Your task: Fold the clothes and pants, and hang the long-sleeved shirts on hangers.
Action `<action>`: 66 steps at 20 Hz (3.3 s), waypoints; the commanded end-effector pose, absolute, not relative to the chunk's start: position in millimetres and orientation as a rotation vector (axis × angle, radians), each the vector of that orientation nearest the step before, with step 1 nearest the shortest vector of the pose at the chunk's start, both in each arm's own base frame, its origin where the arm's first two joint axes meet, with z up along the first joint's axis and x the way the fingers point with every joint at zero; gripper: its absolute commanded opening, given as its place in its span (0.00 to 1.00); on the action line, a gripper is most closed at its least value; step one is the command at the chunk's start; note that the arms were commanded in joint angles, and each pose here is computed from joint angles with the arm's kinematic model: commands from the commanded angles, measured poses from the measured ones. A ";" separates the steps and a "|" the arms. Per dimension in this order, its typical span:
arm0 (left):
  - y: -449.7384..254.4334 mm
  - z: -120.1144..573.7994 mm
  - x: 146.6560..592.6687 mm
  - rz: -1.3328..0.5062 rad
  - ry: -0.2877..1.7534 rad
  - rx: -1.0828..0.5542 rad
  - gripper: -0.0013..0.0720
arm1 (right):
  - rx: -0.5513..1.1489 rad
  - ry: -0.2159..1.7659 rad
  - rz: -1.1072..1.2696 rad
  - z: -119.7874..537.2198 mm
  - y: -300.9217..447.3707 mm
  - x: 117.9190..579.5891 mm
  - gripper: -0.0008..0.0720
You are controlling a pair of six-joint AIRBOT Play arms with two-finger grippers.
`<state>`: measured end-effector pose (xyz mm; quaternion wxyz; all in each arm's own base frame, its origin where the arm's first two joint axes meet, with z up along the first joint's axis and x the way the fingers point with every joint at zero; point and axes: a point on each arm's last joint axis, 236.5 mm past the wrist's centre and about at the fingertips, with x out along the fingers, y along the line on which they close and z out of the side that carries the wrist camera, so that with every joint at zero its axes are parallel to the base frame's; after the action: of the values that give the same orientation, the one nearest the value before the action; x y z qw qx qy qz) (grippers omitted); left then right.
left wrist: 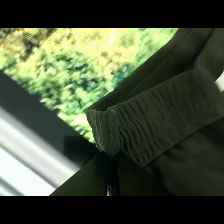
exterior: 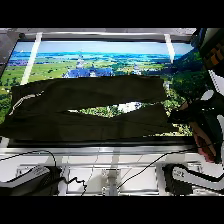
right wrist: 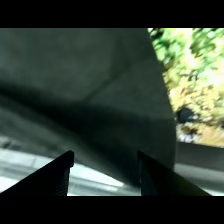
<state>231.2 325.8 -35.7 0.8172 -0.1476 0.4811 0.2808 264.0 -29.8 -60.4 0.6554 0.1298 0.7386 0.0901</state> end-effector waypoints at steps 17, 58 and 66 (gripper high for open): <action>329.5 -41.0 227.8 0.603 1.050 -0.286 0.07 | 0.366 1.396 0.149 -115.1 -41.1 366.5 0.75; 361.4 32.2 213.4 0.748 0.812 -0.349 0.07 | 0.280 1.068 0.059 20.5 -54.1 508.6 0.03; 351.9 35.1 230.9 0.710 0.780 -0.377 0.07 | 0.227 1.455 0.322 25.0 -11.4 401.2 0.03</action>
<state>226.5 355.7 34.8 0.8449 -0.1703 0.3740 0.3424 447.4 -32.4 13.1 0.7817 0.1137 0.6072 0.0853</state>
